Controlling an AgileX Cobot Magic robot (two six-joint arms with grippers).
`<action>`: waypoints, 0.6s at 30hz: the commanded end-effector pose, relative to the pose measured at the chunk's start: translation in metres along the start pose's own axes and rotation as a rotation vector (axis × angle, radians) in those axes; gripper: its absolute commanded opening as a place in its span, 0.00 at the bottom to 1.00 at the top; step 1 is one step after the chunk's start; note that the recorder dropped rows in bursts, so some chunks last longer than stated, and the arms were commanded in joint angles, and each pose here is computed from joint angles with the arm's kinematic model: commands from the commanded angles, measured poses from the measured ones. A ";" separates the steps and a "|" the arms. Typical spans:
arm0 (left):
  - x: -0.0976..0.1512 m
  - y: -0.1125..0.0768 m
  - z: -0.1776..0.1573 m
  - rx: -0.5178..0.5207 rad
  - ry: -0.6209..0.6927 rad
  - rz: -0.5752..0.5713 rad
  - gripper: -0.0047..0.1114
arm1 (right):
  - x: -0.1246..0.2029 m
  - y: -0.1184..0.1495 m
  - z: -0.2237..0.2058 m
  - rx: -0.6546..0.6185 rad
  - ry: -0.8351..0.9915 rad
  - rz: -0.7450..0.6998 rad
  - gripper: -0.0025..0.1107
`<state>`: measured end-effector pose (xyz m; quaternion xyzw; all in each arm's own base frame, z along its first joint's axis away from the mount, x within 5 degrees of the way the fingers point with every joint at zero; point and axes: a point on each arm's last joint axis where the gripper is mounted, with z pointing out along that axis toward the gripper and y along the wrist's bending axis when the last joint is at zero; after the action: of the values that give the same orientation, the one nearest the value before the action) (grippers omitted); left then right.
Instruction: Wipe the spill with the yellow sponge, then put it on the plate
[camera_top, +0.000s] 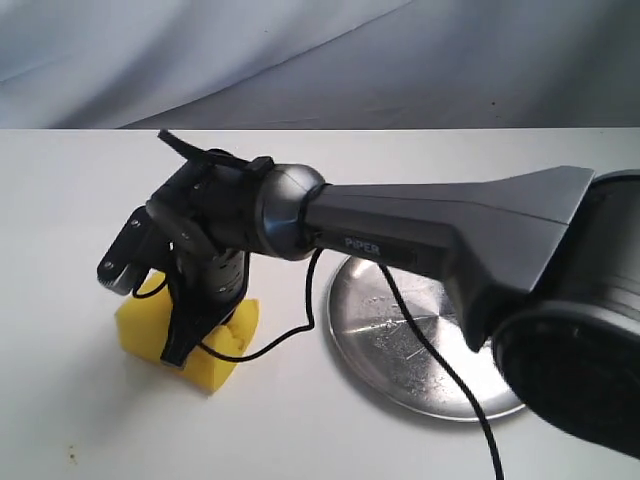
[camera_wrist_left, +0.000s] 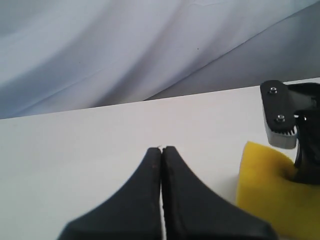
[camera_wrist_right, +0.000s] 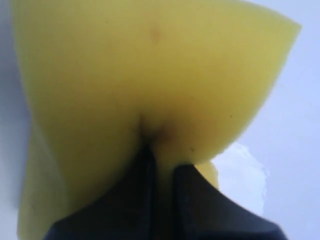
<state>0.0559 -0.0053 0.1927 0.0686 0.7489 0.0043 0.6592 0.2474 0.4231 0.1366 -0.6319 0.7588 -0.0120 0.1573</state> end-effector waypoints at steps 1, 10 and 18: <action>-0.002 0.000 0.000 -0.003 -0.013 -0.007 0.04 | 0.030 -0.059 0.021 0.107 0.049 0.186 0.02; -0.002 0.000 0.000 -0.003 -0.013 -0.007 0.04 | 0.066 -0.157 0.021 0.205 0.075 0.505 0.02; -0.002 0.000 0.000 -0.003 -0.013 -0.007 0.04 | 0.032 -0.110 0.021 -0.053 0.074 0.359 0.02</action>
<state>0.0559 -0.0053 0.1927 0.0686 0.7489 0.0043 0.6592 0.3807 0.3540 0.1471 -0.4507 0.8762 -0.0201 0.1696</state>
